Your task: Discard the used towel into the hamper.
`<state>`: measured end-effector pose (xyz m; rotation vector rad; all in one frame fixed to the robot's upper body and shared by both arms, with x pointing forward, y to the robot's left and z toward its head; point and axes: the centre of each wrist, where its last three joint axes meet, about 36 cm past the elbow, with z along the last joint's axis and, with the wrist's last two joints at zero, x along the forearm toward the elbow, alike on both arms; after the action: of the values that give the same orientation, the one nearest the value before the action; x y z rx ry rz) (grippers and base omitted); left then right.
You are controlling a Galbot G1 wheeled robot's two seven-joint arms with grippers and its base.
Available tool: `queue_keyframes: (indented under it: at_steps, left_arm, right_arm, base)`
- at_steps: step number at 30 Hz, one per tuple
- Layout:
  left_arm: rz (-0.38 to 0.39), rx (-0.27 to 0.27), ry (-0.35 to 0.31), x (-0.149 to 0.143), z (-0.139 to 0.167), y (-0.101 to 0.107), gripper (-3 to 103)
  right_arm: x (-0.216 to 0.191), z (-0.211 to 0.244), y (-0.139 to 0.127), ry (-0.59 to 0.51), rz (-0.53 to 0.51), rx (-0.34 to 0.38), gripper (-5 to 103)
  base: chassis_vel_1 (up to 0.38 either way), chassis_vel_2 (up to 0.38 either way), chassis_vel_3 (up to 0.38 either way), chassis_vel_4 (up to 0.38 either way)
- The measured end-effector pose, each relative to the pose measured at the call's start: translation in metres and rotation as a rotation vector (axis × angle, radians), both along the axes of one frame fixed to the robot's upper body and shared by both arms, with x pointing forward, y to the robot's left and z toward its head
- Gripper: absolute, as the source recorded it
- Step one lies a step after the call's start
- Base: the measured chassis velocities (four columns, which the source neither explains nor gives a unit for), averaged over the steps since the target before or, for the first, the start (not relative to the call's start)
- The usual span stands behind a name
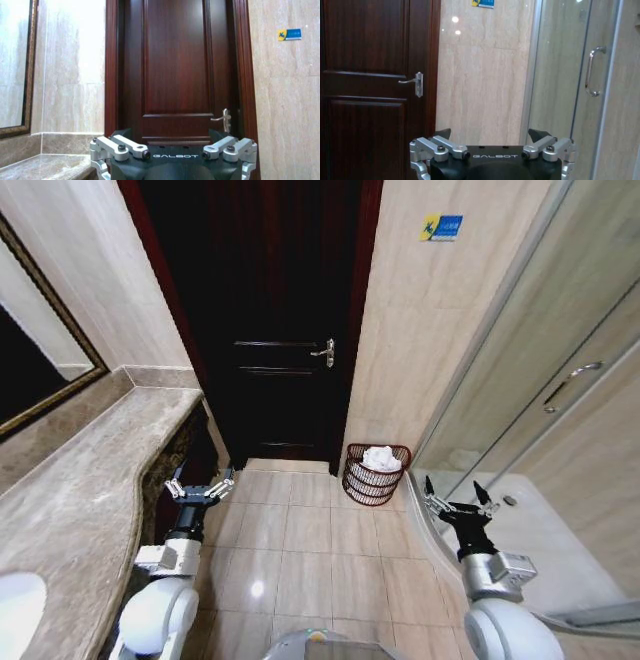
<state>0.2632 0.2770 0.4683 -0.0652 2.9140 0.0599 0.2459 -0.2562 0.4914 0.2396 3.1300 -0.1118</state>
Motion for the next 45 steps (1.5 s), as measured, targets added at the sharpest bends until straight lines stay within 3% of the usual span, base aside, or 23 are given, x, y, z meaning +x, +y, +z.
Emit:
queue_keyframes:
  at_steps: [25,39,45]
  left_arm:
    - [0.011,-0.003,0.016,0.0007,0.0033,-0.0021,100]
    - [-0.005,-0.008,-0.01,0.002,-0.0002,-0.0028,100]
    - [0.0,0.021,0.011,0.0024,-0.0017,-0.0037,100]
  right_arm:
    - [-0.0017,-0.0013,-0.0051,-0.006,-0.008,-0.003,100]
    - [-0.0017,-0.0027,-0.0049,-0.004,-0.01,-0.001,100]
    - [-0.0028,-0.0044,-0.0048,-0.002,-0.011,0.0,100]
  base:
    - [0.075,-0.074,-0.073,0.07]
    - [0.081,-0.082,-0.08,0.078]
    - [0.075,-0.086,-0.085,0.077]
